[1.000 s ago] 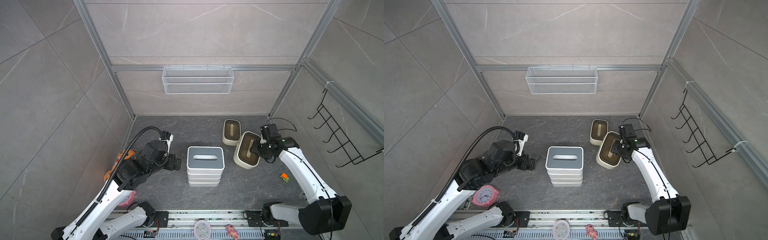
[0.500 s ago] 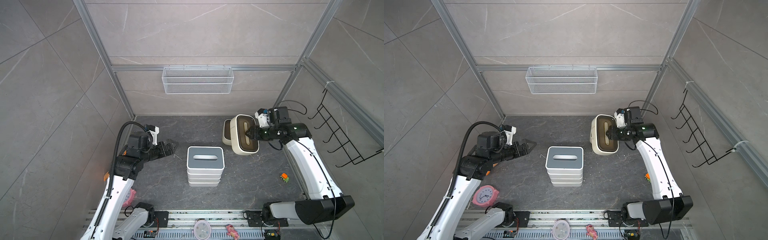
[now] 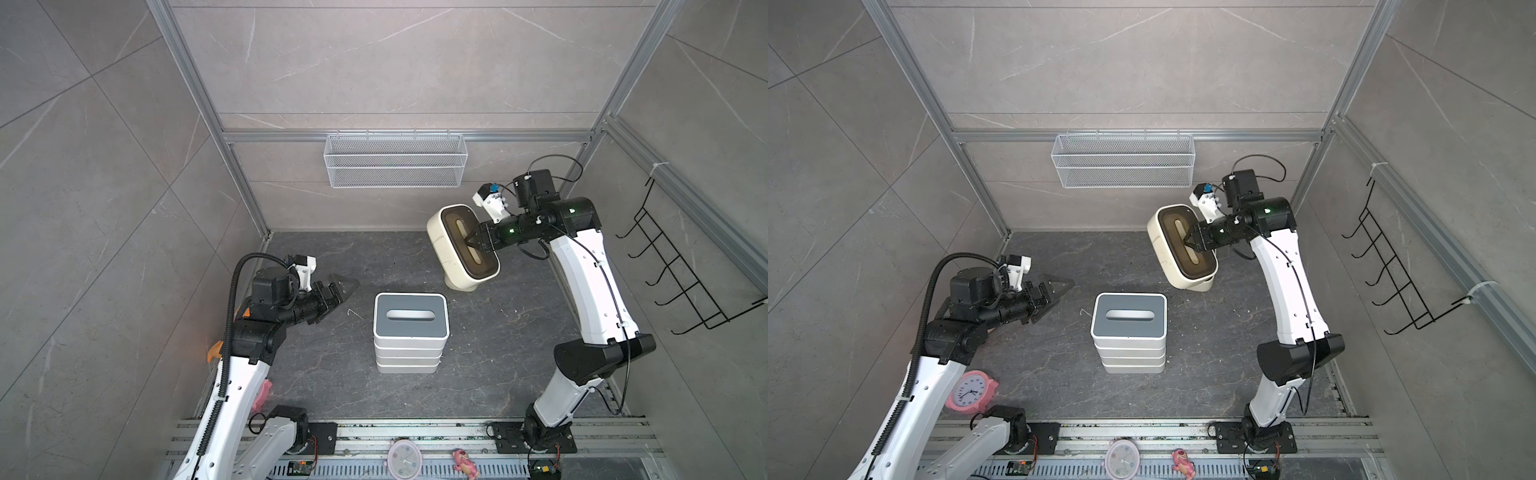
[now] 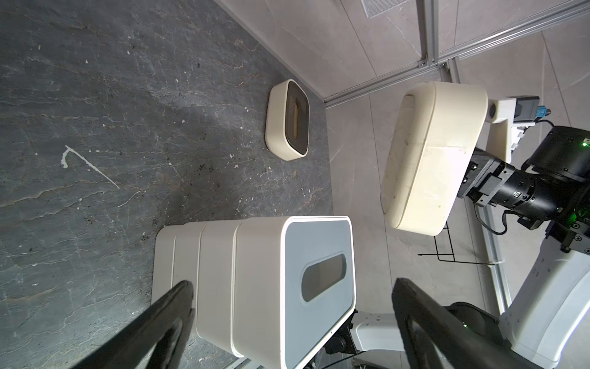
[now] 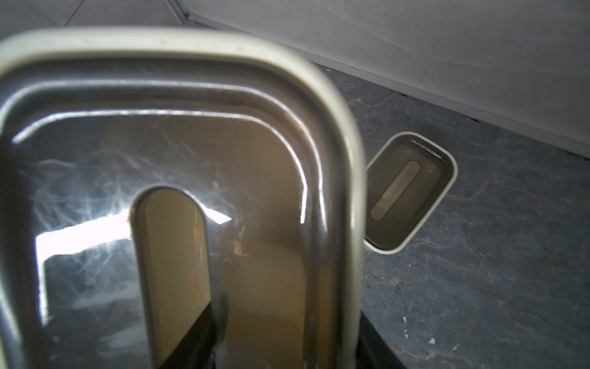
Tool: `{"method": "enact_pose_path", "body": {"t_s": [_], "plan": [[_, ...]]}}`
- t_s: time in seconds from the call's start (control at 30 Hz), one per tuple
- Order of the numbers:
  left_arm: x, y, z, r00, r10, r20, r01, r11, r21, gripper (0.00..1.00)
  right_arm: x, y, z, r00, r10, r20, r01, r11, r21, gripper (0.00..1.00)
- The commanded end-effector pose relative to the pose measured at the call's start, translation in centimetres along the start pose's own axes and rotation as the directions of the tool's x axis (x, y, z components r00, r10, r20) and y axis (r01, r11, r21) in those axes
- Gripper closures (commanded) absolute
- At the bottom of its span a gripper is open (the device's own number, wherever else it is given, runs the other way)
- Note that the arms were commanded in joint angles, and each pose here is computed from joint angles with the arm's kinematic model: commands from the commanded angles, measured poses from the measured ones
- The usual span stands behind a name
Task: Stack the tissue boxes
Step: Place the tissue box at the tissue box.
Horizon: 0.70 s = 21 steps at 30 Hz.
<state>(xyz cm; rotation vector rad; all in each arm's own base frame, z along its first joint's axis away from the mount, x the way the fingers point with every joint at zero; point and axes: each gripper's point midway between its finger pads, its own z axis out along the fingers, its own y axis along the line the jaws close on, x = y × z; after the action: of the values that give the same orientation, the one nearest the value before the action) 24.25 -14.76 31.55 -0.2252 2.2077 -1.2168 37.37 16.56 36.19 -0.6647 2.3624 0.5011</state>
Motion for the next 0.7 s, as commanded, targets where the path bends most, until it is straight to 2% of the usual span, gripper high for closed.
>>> {"method": "enact_pose_path", "body": {"t_s": [0.0,0.17,0.27,0.37,0.67], "plan": [[0.2,-1.9,-1.5,0.997,0.073,0.012,-0.074,0.997,0.040,0.00,-0.8,3.1,-2.1,0.988,-0.147,0.039,0.150,0.986,-0.071,0.59],[1.1,-1.3,-2.5,0.990,0.141,0.000,-0.141,0.990,-0.009,0.00,-1.2,5.7,-1.8,0.954,-0.300,0.032,0.301,0.951,-0.073,0.58],[1.7,-1.9,-3.3,0.983,0.184,0.008,-0.184,0.983,0.013,0.00,-0.6,6.9,-0.7,0.930,-0.368,-0.004,0.367,0.926,-0.092,0.59],[2.2,-2.6,-3.9,0.979,0.204,0.018,-0.204,0.978,0.045,0.00,-0.7,8.5,-0.8,0.903,-0.430,0.014,0.428,0.897,-0.111,0.59],[2.9,-3.1,-4.5,0.980,0.196,0.039,-0.199,0.976,0.084,0.00,1.5,13.1,0.1,0.813,-0.582,-0.007,0.566,0.793,-0.225,0.59]]}}
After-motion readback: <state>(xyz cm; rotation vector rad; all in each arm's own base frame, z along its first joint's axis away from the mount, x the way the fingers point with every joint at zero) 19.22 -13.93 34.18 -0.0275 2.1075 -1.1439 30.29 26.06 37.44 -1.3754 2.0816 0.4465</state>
